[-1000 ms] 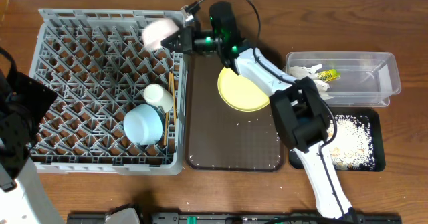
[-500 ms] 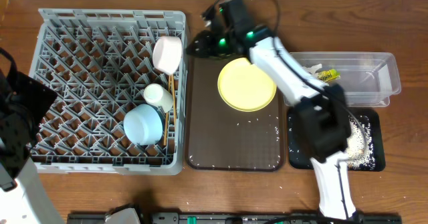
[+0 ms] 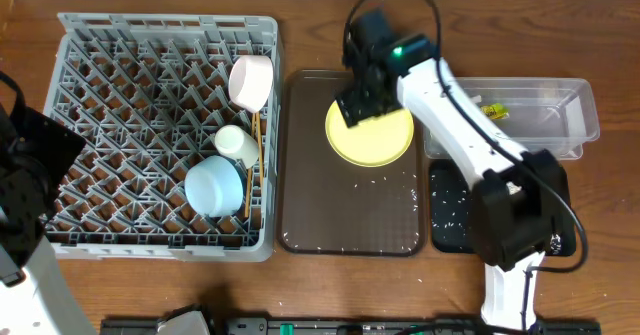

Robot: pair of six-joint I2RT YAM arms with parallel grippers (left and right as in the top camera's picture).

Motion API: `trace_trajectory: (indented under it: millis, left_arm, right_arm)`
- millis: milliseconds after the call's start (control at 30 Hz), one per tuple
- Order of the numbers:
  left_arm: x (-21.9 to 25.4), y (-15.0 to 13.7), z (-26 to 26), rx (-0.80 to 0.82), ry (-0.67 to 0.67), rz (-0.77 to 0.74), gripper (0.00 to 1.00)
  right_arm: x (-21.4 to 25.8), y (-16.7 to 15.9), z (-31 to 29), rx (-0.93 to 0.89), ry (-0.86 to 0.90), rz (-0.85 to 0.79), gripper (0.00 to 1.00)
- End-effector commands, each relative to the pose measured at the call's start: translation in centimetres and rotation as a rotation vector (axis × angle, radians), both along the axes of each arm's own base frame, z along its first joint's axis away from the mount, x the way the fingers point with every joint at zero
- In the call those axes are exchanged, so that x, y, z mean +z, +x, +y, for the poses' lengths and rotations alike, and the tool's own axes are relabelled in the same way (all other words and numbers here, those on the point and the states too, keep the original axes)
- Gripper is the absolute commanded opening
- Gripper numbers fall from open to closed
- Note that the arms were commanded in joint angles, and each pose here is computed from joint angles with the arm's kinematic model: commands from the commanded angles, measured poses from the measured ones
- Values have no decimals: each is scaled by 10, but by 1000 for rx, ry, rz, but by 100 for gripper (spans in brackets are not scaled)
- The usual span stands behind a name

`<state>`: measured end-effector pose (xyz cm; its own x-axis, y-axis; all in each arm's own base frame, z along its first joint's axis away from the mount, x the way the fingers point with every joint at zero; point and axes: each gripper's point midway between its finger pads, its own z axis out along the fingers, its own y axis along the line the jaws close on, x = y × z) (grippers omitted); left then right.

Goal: Sort waste into correct bins and load items into the dishwasher
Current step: 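Move the right gripper to the yellow plate edge and grip it, then lift the yellow plate and carry it left into the rack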

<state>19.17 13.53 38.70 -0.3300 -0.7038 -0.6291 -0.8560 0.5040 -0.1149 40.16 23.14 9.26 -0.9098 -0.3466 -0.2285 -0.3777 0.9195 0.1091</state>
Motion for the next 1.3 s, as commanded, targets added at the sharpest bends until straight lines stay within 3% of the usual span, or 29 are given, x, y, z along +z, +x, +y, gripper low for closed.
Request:
trace_trajectory:
  millis: [0, 33, 233, 500, 633, 800, 900, 933, 967, 1100, 1267]
  left_arm:
    - [-4, -10, -2, 18, -18, 34, 93]
    - [-4, -10, -2, 18, -18, 34, 93]
    - [-4, -10, -2, 18, -18, 34, 93]
    - [-4, -10, -2, 18, -18, 34, 93]
    - [-4, -10, -2, 18, -18, 34, 93]
    - [-4, -10, -2, 18, -18, 34, 93]
    - [-4, -10, -2, 18, -18, 34, 93]
    - [-4, -10, -2, 18, -18, 34, 93]
    - [-4, -10, -2, 18, -18, 34, 93]
    - [-4, -10, -2, 18, -18, 34, 93]
    - [-4, -10, -2, 18, -18, 34, 93]
  right_arm:
    - [-37, -26, 20, 78, 32, 75, 51]
    - [-44, -30, 25, 92, 41, 76, 45]
    - [-70, -47, 53, 168, 44, 29, 41]
    - [-75, -50, 56, 169, -110, -72, 33]
    - [-82, -45, 44, 134, -210, -137, 33]
    - [-98, -48, 40, 110, -206, -143, 31]
    - [-105, -51, 37, 102, -205, -140, 19]
    - [-106, -51, 37, 103, -206, -139, 5]
    - [-106, -51, 37, 103, -205, -140, 1]
    - [-74, -45, 56, 112, -127, -163, 1]
    - [28, -28, 99, 111, 122, -276, 1]
